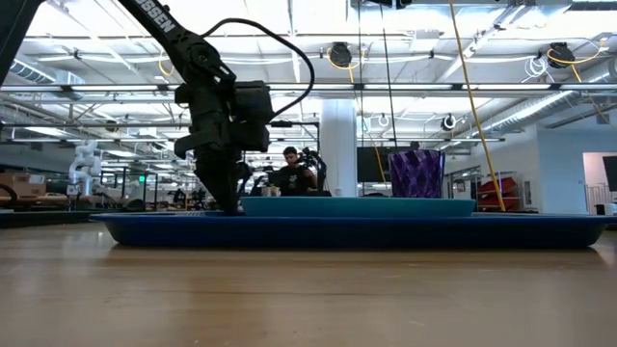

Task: Pick and place plate/cup/fork/spoon on tray
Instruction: Adjust the blue fork and black spoon on the blue serving tray

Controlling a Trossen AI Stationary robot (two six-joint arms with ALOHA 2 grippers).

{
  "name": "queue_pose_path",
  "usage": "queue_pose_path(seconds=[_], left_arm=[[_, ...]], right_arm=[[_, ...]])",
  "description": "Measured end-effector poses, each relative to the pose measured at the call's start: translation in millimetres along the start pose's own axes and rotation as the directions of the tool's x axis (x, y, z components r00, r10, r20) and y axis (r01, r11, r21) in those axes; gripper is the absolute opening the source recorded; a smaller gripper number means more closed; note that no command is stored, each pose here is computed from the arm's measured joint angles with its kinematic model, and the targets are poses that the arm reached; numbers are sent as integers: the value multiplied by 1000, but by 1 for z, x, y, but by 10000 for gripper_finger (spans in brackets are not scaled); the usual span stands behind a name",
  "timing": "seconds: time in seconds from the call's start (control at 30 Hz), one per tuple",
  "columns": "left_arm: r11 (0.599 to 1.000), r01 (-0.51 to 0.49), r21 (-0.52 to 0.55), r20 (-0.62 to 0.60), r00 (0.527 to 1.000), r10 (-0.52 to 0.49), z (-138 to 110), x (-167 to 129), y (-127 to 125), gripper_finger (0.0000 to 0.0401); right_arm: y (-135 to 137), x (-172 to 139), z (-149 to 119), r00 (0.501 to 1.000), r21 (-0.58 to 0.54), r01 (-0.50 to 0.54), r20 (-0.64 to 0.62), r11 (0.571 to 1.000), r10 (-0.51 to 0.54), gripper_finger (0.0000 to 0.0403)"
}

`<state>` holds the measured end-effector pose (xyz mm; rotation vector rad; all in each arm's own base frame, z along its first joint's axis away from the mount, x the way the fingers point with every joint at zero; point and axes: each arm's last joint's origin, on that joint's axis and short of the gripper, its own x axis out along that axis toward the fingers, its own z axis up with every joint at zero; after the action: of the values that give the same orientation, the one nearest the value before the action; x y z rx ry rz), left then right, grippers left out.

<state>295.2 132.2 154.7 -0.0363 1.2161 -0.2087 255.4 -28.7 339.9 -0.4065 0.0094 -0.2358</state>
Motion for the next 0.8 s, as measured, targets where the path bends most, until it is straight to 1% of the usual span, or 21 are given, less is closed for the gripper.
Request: queue_pose_path(seconds=[0.23,0.43,0.57,0.8], left_arm=[[999,-7,39,12,1000,6,1,0,1,35],[999,-14,45,25,1000,13,3,0,1,35],[1000,-8,30,21,1000,7,4,1,-3,35],[998,7,59,14,1000,-8,8,4,-12,35]], right_arm=[[0,0,0,1000,0,-1,-1,1000,1,157],[0,0,0,1000,0,0,-1,1000,0,157],[0,0,0,1000,0,0,-1,1000,0,157],[0,0,0,1000,0,0,-1,1000,0,157]])
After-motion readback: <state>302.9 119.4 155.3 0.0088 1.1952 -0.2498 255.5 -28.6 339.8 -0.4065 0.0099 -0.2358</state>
